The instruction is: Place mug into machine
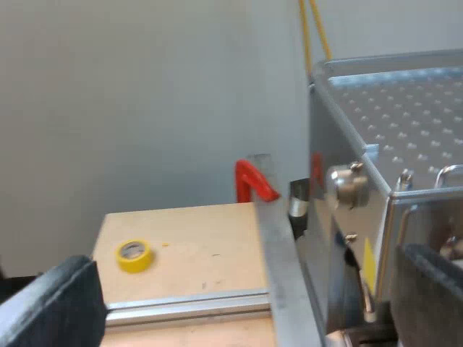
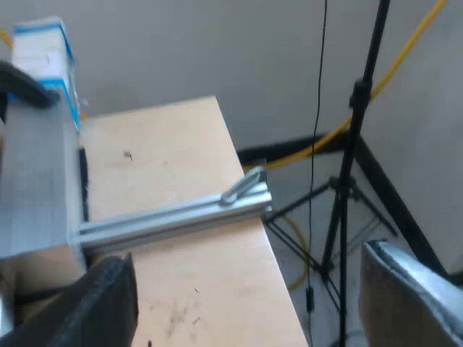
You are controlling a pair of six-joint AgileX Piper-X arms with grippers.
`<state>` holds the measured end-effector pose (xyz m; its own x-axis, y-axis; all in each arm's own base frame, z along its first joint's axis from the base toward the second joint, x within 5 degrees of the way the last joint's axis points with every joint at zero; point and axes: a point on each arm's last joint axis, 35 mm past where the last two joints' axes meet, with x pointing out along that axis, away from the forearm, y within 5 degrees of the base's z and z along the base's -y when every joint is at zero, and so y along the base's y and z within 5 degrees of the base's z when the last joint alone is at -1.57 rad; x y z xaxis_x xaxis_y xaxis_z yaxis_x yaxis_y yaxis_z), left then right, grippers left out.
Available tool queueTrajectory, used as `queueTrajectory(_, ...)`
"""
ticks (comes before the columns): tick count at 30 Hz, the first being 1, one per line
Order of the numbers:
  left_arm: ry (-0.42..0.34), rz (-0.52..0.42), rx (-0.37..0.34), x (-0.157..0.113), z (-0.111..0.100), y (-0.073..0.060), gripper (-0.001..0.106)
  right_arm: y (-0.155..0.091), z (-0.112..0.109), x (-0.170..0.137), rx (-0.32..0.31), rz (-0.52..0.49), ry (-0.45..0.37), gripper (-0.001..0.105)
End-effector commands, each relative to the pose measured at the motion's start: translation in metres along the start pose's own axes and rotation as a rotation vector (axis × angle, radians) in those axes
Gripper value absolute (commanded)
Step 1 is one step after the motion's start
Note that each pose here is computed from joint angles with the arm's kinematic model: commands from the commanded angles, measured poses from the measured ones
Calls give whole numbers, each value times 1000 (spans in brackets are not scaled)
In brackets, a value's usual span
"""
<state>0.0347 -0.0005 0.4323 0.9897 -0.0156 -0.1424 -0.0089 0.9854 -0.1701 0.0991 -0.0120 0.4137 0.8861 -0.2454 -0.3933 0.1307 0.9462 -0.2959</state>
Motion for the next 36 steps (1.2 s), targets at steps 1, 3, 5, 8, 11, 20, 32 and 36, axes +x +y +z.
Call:
queueTrajectory(1,-24,44,2,-21,-5,3,81,-5,-14,-43,7,3,-88,66)
queueTrajectory(3,-56,42,-8,-40,-11,4,81,-6,-24,-61,12,-3,-112,66)
queueTrajectory(5,-94,35,-14,-54,-15,4,81,-7,-32,-74,15,-7,-127,66)
queueTrajectory(8,-151,25,-15,-75,-21,6,81,-7,-49,-97,21,-15,-160,66)
queueTrajectory(11,-164,22,-16,-91,-32,8,81,-8,-61,-113,28,-23,-193,66)
queueTrajectory(20,-42,47,-23,-91,-45,10,81,-5,-93,-134,29,-32,-194,66)
queueTrajectory(32,-2,124,-98,-57,-63,15,81,11,-102,-70,13,37,-178,66)
queueTrajectory(36,11,125,-95,-46,-70,16,81,16,-106,-55,10,51,-172,66)
